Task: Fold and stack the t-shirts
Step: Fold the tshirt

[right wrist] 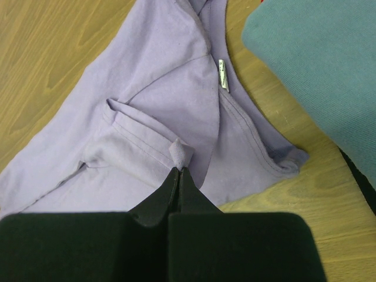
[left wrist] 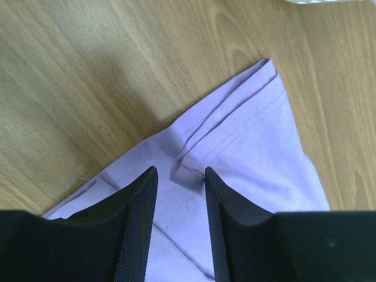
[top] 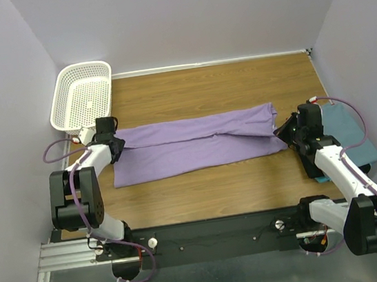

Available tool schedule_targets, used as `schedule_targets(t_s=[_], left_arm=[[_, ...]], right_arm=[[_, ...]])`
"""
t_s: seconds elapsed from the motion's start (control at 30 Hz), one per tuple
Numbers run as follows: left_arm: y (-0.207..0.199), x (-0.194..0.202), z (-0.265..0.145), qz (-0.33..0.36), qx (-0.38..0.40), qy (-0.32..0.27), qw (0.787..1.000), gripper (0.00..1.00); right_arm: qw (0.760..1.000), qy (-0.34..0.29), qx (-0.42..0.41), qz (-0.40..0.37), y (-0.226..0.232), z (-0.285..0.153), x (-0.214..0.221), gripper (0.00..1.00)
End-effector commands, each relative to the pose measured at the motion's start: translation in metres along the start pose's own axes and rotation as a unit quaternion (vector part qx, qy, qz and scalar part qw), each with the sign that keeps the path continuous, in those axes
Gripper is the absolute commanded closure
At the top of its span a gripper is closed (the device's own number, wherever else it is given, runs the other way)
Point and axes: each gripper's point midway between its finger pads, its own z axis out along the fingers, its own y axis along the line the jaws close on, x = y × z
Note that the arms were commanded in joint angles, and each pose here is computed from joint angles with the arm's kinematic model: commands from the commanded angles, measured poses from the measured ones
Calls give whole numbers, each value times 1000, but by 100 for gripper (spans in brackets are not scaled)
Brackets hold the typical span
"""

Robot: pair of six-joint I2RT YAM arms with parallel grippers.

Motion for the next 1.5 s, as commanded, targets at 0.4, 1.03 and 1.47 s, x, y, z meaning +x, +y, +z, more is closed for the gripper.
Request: schedule_targets(t_s=[0.4,1.03,1.47], left_arm=[[-8,10,0,-3,14,4,1000,54],[-35,-36,-2,34,16,-73,997,100],[-47,-51,-14,71,46,-99,991,100]], right_arm=[[1000,-3,-5,-7,3,-3,-3,99],[1000,-10,-13,-9,9,-5,-10,99],[999,-29,-17,-4,41,8,-52,99]])
